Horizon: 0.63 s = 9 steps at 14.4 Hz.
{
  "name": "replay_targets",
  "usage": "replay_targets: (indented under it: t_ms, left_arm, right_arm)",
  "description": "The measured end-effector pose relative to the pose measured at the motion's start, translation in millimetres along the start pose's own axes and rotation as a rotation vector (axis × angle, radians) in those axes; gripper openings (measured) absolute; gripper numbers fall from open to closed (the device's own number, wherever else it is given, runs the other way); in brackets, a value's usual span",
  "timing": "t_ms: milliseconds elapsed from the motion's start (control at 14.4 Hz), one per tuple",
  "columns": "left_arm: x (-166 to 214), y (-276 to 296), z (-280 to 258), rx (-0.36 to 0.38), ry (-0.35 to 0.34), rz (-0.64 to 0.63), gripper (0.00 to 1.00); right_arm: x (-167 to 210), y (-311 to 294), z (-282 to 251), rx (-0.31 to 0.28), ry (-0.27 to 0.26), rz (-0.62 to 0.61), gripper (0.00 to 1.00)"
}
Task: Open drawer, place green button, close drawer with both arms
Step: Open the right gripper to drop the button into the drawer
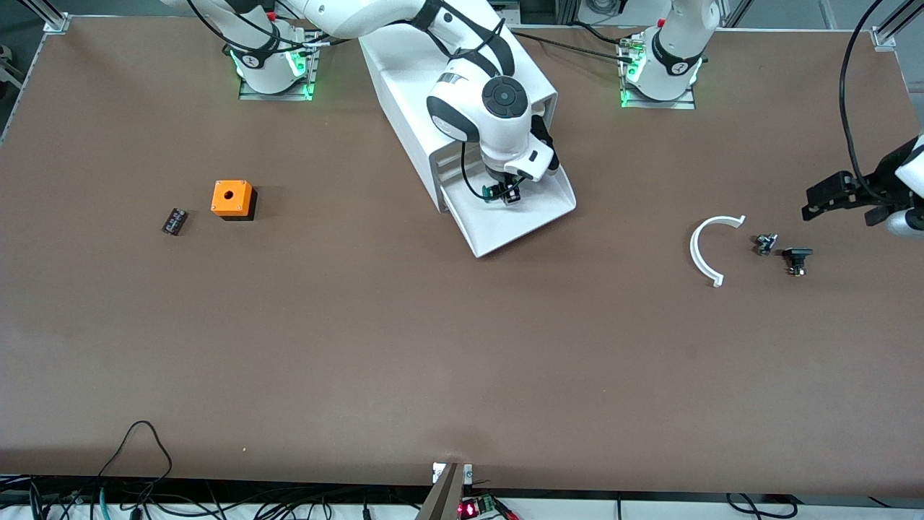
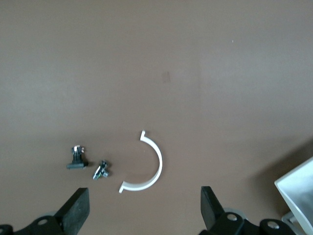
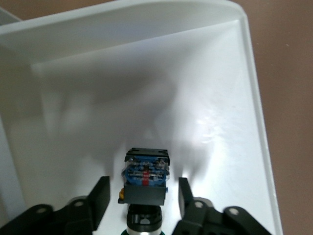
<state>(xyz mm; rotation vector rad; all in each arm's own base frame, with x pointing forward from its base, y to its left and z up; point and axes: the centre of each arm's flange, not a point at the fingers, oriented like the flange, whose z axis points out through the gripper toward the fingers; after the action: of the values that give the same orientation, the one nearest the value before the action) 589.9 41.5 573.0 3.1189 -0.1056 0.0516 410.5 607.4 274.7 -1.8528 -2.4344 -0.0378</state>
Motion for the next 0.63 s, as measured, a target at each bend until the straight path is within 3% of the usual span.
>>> replay_targets:
  t_ms: [209,627]
  left_arm:
    - [6,1,7,-0.002,0.006,0.004,1.00]
    - [29,61,61,-0.025,-0.007,-0.019,1.00]
  right_arm:
    - [4,14,-26,-0.040,0.030,0.031,1.00]
    - [-24,51,-115,-0.065,0.003,0.222,1.00]
